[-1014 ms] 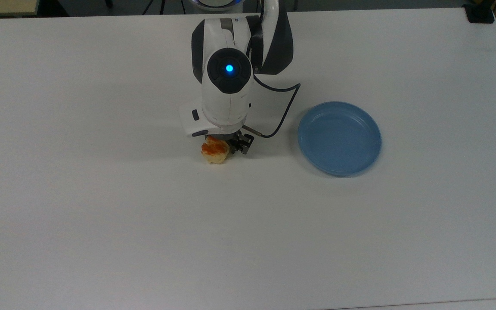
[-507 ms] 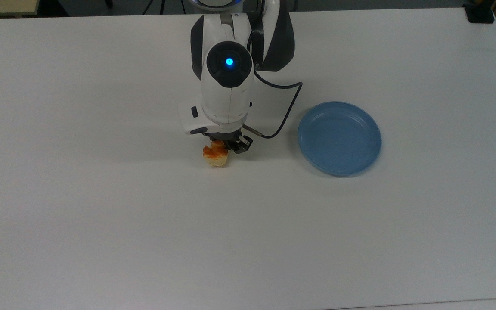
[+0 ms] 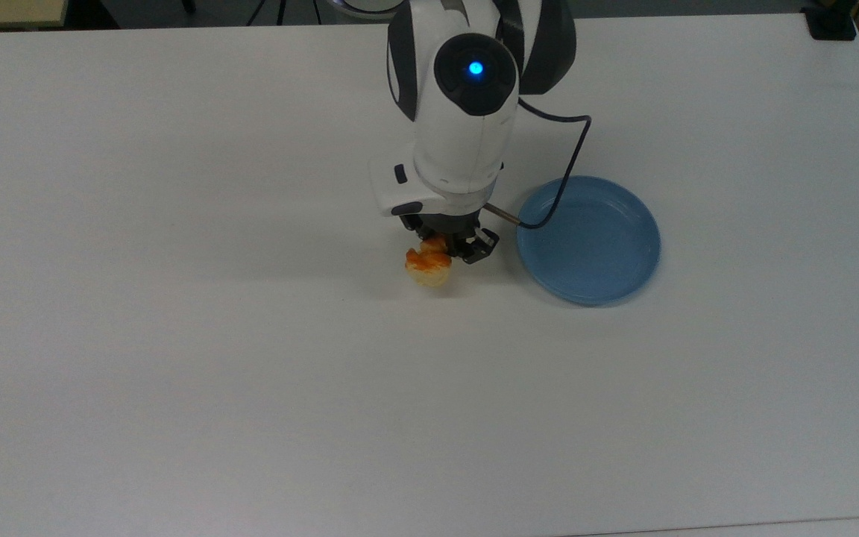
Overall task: Put the bread on a plate
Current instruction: 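Carry the held bread roll over the blue plate, then lower the bread roll onto the plate and open the gripper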
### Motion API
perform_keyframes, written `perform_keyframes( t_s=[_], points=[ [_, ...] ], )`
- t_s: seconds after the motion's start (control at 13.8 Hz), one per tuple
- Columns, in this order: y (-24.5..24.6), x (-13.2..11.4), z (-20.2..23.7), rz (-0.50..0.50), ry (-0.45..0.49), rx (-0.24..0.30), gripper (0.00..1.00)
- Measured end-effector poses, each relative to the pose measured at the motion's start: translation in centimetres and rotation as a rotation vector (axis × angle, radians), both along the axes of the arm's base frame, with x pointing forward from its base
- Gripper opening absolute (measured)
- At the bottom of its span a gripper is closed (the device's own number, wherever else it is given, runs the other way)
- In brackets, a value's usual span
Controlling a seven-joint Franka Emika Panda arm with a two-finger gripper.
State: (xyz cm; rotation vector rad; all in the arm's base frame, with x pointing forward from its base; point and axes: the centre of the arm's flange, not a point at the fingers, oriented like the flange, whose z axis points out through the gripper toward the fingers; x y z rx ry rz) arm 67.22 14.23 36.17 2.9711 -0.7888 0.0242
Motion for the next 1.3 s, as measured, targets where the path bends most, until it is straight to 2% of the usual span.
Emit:
perform_keyframes(
  t_s=[0.22,0.43,0.72,0.87,1.16,1.23,1.3],
  points=[
    [4.7,-0.7,1.6,-0.041,-0.006,0.039,0.32],
    [10.4,-2.5,2.0,-0.073,-0.002,0.08,0.34],
    [16.0,-4.9,1.8,-0.133,0.008,0.092,0.46],
    [16.8,-5.3,1.3,-0.147,0.016,0.088,0.47],
    [17.2,-5.4,0.9,-0.175,0.019,0.086,0.92],
    [17.2,-5.4,0.9,-0.175,0.016,0.088,0.99],
    [17.2,-5.3,1.0,-0.173,0.014,0.086,1.0]
  ],
)
